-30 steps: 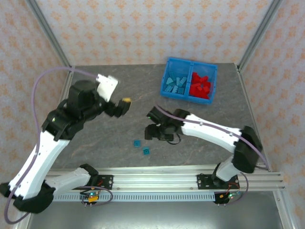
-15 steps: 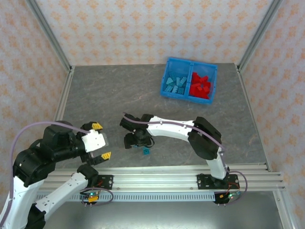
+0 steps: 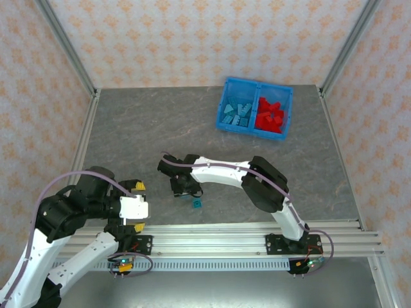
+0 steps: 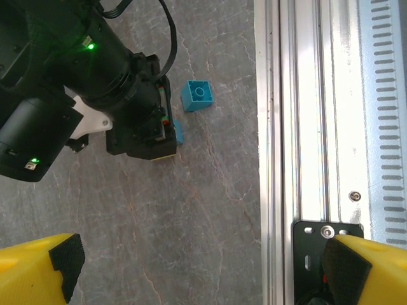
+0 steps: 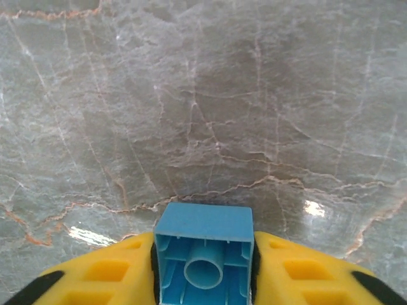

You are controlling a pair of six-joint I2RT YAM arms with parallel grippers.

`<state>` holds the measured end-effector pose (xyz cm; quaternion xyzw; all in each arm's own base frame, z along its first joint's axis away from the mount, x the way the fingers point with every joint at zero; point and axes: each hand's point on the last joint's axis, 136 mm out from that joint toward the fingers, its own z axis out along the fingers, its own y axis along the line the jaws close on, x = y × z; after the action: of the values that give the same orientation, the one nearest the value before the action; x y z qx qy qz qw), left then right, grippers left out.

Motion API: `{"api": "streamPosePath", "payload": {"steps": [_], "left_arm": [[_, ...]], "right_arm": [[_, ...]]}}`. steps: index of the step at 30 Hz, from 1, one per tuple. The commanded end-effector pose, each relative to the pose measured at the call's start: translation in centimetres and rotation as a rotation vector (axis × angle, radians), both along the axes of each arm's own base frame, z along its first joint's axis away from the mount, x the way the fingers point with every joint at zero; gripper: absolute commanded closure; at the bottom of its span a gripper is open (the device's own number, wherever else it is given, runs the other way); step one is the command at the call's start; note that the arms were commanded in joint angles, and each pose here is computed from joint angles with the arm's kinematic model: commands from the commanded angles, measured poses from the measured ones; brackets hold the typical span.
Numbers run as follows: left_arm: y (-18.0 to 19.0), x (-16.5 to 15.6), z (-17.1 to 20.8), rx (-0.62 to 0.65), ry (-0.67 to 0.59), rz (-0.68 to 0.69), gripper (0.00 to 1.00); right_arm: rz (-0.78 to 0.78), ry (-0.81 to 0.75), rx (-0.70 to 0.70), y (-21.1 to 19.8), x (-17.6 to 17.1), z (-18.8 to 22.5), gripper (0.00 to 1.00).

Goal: Sort the legos into containers by color

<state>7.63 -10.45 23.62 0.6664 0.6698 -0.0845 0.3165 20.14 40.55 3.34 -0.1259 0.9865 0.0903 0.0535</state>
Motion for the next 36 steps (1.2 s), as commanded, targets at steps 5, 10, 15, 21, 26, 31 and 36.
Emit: {"api": "streamPosePath", "payload": {"steps": [5, 10, 15, 21, 26, 31, 36], "left_arm": [[-2.2, 1.7, 0.3, -0.178, -0.062, 0.049, 0.0], [-3.6, 3.5, 2.4, -0.406, -0.123, 0.16, 0.0], [-3.8, 5.8, 4.5, -0.523, -0.177, 0.262, 0.0], [-4.3, 9.1, 7.7, -0.749, -0.179, 0.43, 0.0], [-3.2, 10.7, 7.6, -0.741, -0.208, 0.533, 0.0], [-3.1, 10.9, 7.5, -0.712, -0.2, 0.546, 0.0], [-2.7, 11.2, 7.2, -0.64, -0.223, 0.548, 0.0]], "right_arm": [[-0.056, -0.086, 0.035, -0.6, 2.3, 4.1, 0.71], [-0.164, -0.167, 0.087, -3.1, 5.4, 9.1, 0.72], [-0.281, -0.283, 0.096, -6.9, 9.6, 13.1, 0.72], [-0.451, -0.403, 0.069, -12.2, 16.3, 15.9, 0.72], [-0.62, -0.51, 0.063, -16.2, 23.6, 18.3, 0.71], [-0.772, -0.57, 0.08, -19.0, 30.6, 19.0, 0.71], [-0.873, -0.64, 0.078, -21.1, 36.5, 17.7, 0.71]]}}
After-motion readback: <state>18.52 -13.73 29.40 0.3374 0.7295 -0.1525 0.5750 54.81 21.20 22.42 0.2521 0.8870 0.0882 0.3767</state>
